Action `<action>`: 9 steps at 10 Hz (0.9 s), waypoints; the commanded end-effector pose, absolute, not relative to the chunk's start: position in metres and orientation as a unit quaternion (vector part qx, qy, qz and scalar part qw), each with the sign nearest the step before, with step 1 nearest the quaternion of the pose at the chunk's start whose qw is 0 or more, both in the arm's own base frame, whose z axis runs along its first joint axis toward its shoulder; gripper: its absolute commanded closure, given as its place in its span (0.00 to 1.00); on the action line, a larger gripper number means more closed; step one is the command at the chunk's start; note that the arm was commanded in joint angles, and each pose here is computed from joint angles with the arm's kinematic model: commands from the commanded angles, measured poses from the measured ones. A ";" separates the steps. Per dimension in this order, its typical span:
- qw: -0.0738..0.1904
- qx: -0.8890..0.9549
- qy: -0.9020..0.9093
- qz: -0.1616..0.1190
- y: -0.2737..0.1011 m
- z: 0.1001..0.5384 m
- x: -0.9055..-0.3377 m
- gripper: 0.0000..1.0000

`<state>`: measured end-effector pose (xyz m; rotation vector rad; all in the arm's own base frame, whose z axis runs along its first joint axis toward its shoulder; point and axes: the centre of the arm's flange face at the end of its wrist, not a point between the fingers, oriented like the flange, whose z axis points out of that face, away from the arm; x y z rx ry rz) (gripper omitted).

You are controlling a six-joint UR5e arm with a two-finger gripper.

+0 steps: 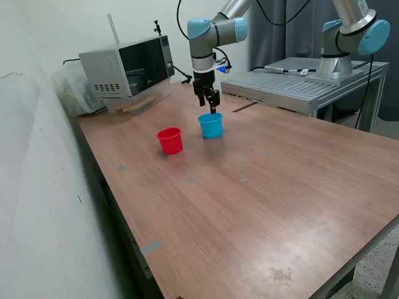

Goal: Place red objects in the red bin, and blue objects in the blue bin.

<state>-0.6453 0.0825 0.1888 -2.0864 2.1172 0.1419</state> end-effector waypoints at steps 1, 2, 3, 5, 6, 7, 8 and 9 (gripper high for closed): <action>0.091 -0.707 0.700 0.046 0.071 0.191 -0.637 0.00; 0.086 -0.714 0.692 0.053 0.052 0.207 -0.627 0.00; 0.079 -0.723 0.684 0.064 0.026 0.228 -0.612 0.00; 0.063 -0.743 0.661 0.087 -0.026 0.273 -0.568 0.00; 0.059 -0.751 0.652 0.092 -0.043 0.284 -0.547 0.00; 0.047 -0.759 0.640 0.106 -0.064 0.306 -0.520 0.00; 0.047 -0.759 0.642 0.103 -0.081 0.334 -0.498 0.00; 0.064 -0.748 0.656 0.077 -0.092 0.361 -0.480 0.00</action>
